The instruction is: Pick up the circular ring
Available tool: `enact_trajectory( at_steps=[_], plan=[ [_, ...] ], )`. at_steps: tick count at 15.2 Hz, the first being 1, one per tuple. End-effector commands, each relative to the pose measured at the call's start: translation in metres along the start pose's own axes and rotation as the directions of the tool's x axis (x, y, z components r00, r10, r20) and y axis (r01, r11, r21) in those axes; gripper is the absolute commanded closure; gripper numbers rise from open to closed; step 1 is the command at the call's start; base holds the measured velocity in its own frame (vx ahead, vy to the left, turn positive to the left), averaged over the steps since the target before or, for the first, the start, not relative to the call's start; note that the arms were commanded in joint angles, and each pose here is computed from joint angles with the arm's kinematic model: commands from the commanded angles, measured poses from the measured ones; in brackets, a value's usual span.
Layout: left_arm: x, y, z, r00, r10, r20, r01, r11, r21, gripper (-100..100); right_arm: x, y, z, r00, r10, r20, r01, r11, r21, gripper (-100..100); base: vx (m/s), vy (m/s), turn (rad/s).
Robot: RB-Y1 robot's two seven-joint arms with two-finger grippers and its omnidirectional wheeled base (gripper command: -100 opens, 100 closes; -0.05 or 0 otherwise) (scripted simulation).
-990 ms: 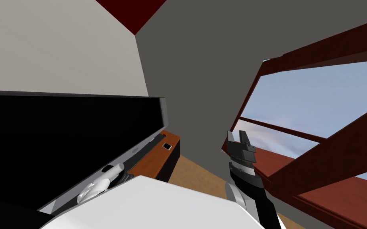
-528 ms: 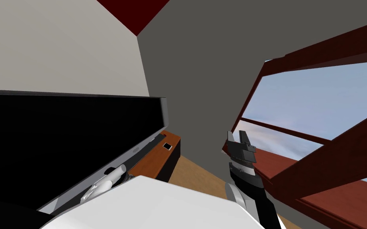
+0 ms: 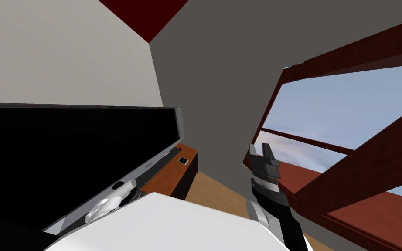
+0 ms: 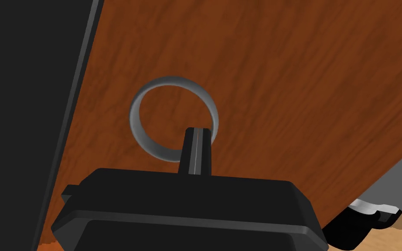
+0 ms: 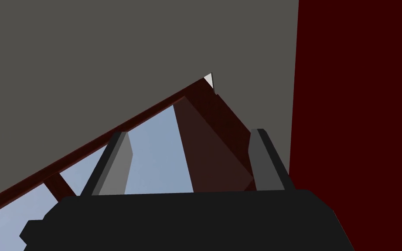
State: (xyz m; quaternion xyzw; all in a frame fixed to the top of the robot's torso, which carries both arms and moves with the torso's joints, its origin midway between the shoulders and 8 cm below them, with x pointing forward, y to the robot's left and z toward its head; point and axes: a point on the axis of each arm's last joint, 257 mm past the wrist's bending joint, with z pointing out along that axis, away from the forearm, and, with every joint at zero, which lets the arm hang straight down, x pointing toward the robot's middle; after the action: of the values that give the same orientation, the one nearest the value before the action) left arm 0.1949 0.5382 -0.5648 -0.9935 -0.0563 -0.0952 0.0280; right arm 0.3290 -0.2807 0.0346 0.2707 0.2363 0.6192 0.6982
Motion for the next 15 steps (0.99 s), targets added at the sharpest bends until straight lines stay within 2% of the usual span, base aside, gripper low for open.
enact_trajectory(
  at_steps=[1,2,5,8,10,12,13,14,15],
  plan=[
    [0.000,0.000,0.000,1.000,0.000,0.000,0.000,1.000,0.000,100,0.000,0.000,0.000,1.000,0.000,0.000,0.000,1.000,0.000,0,-0.008,0.000,-0.015],
    [-0.002,-0.023,-0.009,1.000,0.026,0.012,-0.026,0.999,0.043,-100,0.000,0.000,0.000,1.000,0.000,0.000,0.000,1.000,0.000,0,-0.038,-0.051,-0.134],
    [-0.017,-0.051,-0.018,0.999,0.011,0.042,-0.014,0.996,0.083,-100,0.000,0.000,0.000,1.000,0.000,0.000,0.000,1.000,0.000,0,-0.059,-0.091,-0.235],
    [-0.055,-0.076,-0.027,0.992,-0.083,0.093,0.073,0.992,0.105,-100,0.000,0.000,0.000,1.000,0.000,0.000,0.000,1.000,0.000,0,-0.007,0.016,-0.281],
    [-0.072,-0.080,-0.028,0.986,-0.124,0.114,0.112,0.988,0.106,-100,0.000,0.000,0.000,1.000,0.000,0.000,0.000,1.000,0.000,0,0.032,0.095,-0.203],
    [-0.072,-0.080,-0.028,0.986,-0.124,0.114,0.112,0.988,0.106,-100,0.000,0.000,0.000,1.000,0.000,0.000,0.000,1.000,0.000,0,0.018,0.070,-0.047],
    [-0.084,-0.081,-0.029,0.980,-0.151,0.129,0.138,0.985,0.104,-100,0.000,0.000,0.000,1.000,0.000,0.000,0.000,1.000,0.000,0,0.011,0.039,-0.058],
    [-0.084,-0.081,-0.029,0.980,-0.151,0.129,0.138,0.985,0.104,-100,0.000,0.000,0.000,1.000,0.000,0.000,0.000,1.000,0.000,0,0.008,0.030,-0.076],
    [-0.094,-0.080,-0.029,0.974,-0.176,0.143,0.163,0.982,0.100,-100,0.000,0.000,0.000,1.000,0.000,0.000,0.000,1.000,0.000,0,0.011,0.032,-0.096]
  ],
)
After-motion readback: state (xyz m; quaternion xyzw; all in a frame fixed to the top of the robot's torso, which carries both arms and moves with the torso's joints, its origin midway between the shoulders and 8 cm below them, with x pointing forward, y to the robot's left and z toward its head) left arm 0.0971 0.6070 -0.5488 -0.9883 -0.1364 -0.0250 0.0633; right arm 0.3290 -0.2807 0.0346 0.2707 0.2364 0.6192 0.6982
